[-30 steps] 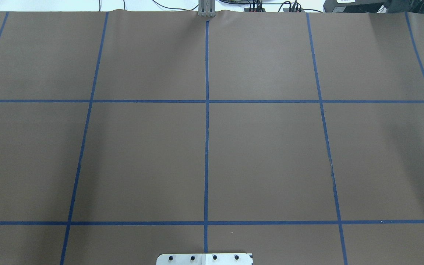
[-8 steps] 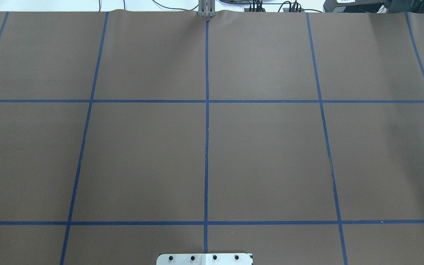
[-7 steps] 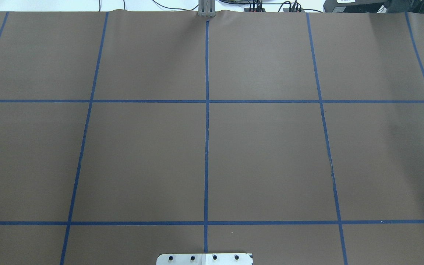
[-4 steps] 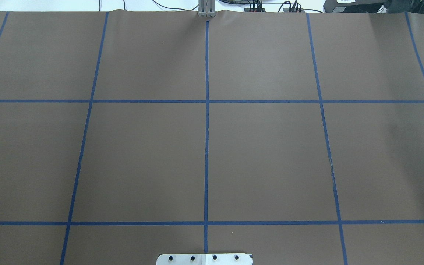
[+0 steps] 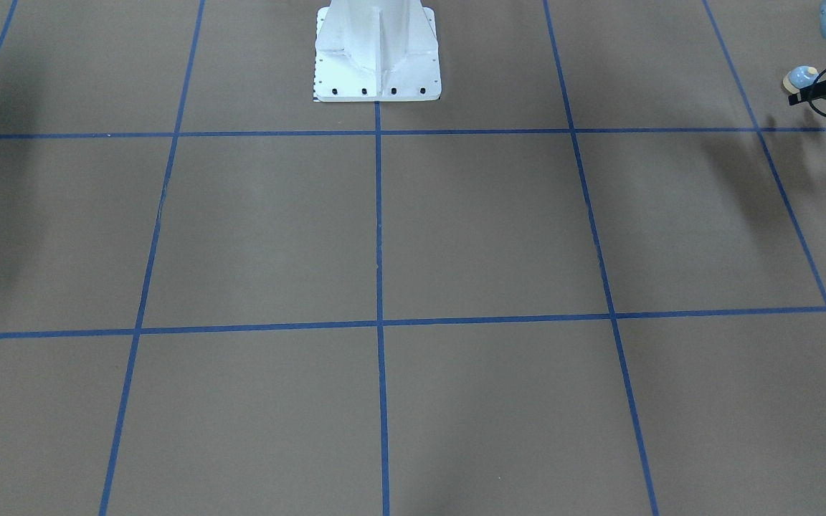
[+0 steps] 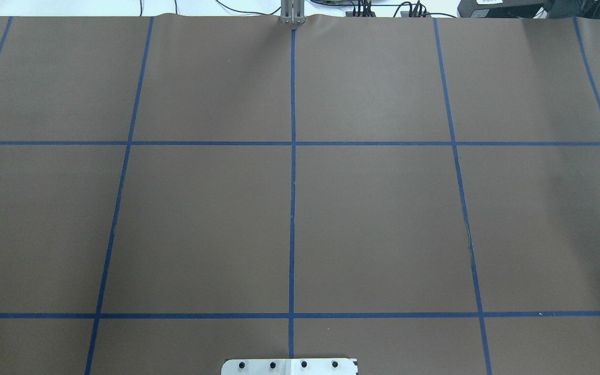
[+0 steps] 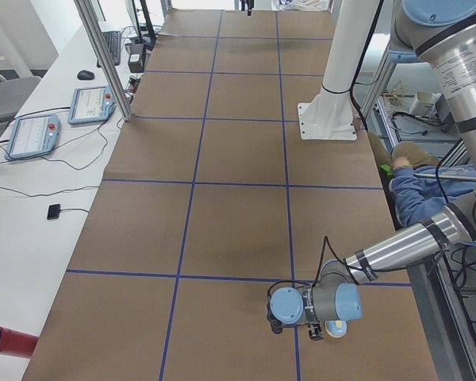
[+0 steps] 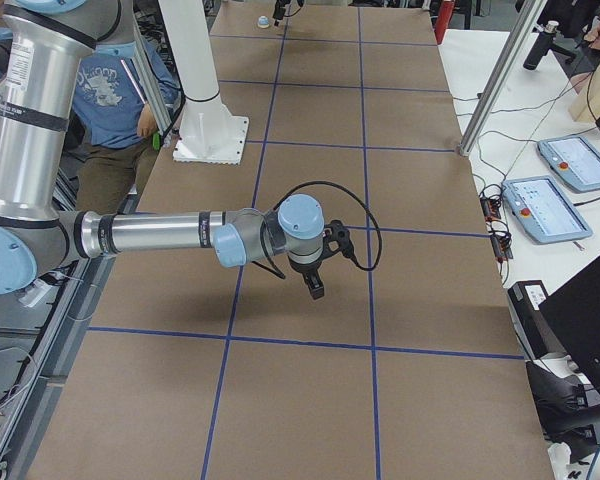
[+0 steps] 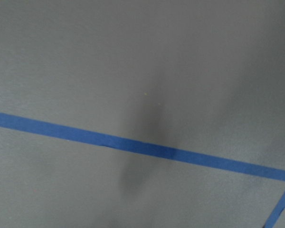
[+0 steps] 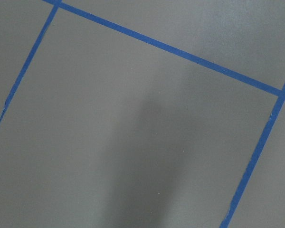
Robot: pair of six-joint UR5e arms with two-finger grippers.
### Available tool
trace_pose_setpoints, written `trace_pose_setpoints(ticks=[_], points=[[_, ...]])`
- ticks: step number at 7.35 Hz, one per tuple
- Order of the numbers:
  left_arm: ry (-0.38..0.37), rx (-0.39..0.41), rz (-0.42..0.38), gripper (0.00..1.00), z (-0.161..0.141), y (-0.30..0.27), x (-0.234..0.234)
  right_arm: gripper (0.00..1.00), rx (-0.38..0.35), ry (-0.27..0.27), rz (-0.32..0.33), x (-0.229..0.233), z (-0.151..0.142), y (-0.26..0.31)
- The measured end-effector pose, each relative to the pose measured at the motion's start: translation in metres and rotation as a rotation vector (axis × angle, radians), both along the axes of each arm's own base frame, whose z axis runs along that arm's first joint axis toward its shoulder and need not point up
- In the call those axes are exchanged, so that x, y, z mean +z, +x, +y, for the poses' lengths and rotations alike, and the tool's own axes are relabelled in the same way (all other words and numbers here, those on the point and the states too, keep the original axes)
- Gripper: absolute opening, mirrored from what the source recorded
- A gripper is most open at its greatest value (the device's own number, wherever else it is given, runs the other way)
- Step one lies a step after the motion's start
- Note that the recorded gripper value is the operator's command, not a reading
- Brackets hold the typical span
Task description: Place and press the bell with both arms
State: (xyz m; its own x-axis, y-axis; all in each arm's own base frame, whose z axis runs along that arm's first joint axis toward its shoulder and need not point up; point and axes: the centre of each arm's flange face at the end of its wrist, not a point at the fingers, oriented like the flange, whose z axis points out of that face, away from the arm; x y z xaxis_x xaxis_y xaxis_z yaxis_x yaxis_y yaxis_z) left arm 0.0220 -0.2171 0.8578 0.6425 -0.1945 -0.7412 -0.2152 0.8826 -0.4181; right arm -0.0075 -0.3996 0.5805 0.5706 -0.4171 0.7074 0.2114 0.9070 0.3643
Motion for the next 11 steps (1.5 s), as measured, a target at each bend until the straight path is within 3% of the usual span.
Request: trace_pose_setpoints(ticks=[2, 4, 11], points=[[-0.021, 0.076, -0.021, 1.00, 0.034, 0.000, 0.005, 1.00, -0.005, -0.004, 0.002, 0.002, 0.001, -0.002], [-0.020, 0.098, -0.039, 0.99, 0.052, -0.005, 0.002, 1.00, -0.010, -0.011, 0.003, 0.005, 0.002, -0.004], [-0.023, 0.113, -0.087, 0.99, 0.041, -0.003, 0.020, 1.00, -0.020, -0.019, 0.005, 0.009, 0.003, -0.007]])
